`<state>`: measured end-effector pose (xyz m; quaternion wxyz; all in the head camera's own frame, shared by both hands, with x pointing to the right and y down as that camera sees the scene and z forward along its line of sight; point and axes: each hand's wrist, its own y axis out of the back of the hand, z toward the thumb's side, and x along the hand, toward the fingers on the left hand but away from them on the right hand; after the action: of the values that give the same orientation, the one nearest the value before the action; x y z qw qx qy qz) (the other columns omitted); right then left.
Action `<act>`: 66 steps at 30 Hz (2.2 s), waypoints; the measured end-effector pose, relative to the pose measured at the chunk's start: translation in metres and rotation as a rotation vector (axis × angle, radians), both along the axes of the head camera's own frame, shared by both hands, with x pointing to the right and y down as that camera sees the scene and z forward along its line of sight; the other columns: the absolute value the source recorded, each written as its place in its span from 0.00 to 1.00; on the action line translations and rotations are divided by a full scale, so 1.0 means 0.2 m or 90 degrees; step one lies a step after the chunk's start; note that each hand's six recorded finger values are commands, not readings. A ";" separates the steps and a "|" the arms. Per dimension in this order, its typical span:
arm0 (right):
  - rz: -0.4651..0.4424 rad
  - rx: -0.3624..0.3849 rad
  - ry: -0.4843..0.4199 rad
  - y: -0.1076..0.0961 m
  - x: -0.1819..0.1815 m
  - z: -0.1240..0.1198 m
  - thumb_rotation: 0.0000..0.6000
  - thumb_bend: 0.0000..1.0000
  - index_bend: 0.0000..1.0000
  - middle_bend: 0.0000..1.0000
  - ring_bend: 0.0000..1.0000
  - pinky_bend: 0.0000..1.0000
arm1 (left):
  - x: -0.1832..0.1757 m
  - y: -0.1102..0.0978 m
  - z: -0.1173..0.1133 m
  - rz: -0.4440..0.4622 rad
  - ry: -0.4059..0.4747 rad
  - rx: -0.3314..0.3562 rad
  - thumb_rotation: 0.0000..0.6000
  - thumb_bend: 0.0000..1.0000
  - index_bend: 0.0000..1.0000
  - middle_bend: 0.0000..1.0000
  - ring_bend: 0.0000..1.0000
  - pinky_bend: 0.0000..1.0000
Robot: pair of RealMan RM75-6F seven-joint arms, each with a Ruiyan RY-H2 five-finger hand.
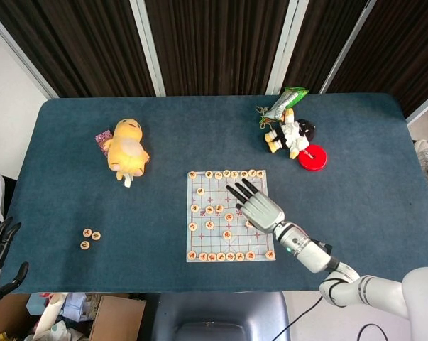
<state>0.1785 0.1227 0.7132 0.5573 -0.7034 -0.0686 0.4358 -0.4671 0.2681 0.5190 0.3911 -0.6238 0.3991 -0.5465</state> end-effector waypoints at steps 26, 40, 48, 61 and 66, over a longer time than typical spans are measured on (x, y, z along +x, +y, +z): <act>0.003 -0.013 -0.036 -0.03 -0.22 0.01 1.00 0.45 0.64 0.06 0.00 0.00 | 0.00 0.00 -0.01 0.000 0.002 0.001 1.00 0.39 0.00 0.00 0.00 0.02; 0.001 -0.010 -0.032 -0.03 -0.22 0.01 1.00 0.44 0.64 0.06 0.00 0.00 | 0.00 0.01 -0.01 0.000 0.003 0.001 1.00 0.39 0.00 0.00 0.00 0.02; -0.003 -0.007 -0.024 -0.02 -0.19 0.01 1.00 0.44 0.64 0.06 0.00 0.00 | 0.00 0.01 -0.01 0.000 0.004 0.002 1.00 0.39 0.00 0.00 0.00 0.02; -0.014 -0.009 -0.012 0.02 -0.12 0.00 1.00 0.44 0.64 0.06 0.00 0.00 | 0.00 0.01 -0.01 0.000 0.003 0.001 1.00 0.39 0.00 0.00 0.00 0.02; -0.038 -0.013 -0.003 0.08 -0.06 -0.01 1.00 0.45 0.64 0.06 0.00 0.00 | 0.00 0.01 -0.01 0.001 0.003 0.001 1.00 0.39 0.00 0.00 0.00 0.02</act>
<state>0.1658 0.1392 0.7112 0.5630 -0.7116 -0.0442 0.4181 -0.4675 0.2694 0.5171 0.3909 -0.6252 0.3998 -0.5445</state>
